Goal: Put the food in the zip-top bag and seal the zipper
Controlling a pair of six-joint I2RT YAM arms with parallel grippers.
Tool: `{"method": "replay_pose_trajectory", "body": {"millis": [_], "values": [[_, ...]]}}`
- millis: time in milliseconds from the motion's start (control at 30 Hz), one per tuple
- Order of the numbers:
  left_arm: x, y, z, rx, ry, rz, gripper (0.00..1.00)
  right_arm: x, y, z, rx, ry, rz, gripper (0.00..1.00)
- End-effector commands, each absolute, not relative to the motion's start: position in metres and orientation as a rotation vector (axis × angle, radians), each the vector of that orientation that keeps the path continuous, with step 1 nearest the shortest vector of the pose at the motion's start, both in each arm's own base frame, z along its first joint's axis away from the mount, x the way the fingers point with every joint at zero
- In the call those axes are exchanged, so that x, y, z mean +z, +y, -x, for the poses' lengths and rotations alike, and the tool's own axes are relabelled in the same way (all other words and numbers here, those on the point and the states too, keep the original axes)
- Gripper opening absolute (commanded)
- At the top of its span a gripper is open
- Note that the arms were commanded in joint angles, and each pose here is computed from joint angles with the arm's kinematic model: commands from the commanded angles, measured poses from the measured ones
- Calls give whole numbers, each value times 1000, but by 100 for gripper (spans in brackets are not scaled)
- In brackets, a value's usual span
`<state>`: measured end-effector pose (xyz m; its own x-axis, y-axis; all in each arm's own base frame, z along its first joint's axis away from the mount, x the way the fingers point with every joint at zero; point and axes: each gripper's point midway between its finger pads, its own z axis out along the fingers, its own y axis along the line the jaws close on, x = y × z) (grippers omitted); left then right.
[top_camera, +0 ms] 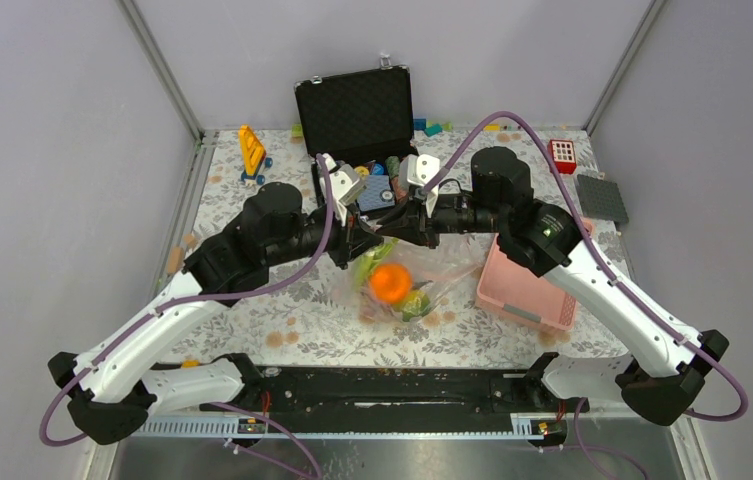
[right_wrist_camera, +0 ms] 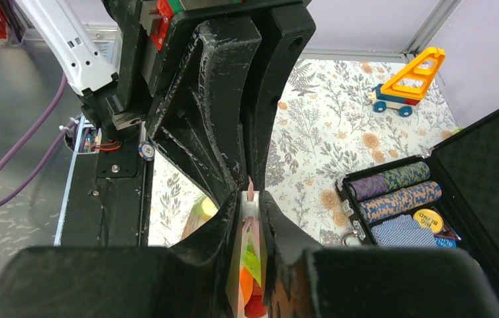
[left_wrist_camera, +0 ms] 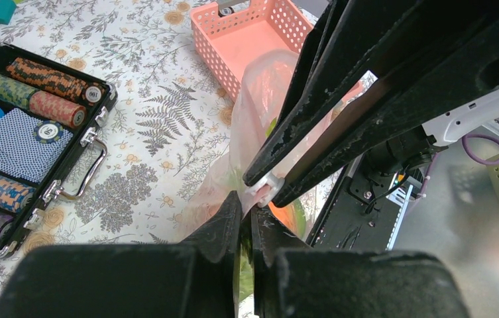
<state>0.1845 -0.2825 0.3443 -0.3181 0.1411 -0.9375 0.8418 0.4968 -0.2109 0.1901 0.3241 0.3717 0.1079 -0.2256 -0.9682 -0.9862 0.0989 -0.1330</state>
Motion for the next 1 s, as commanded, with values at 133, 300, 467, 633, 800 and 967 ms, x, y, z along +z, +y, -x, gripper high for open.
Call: {"method": "replay_pose_trajectory", "body": {"millis": [133,300,467,633,800,967], "values": [[395,-288,-179,-977,1565,-805,0,360,332,-182,981,1343,1368,18],[394,-290,-181,-977,1566,-806,0,357,334,-182,995,1349,1378,20],[397,-288,-181,-977,1552,-790,0,349,336,-184,994,1372,1391,10],[401,-278,-184,-946,1541,-727,0,329,329,-185,952,1432,1425,0],[407,-265,-184,-926,1511,-658,0,301,315,-198,820,1536,1433,0],[406,-256,-186,-901,1514,-620,0,290,313,-204,803,1573,1427,0]]}}
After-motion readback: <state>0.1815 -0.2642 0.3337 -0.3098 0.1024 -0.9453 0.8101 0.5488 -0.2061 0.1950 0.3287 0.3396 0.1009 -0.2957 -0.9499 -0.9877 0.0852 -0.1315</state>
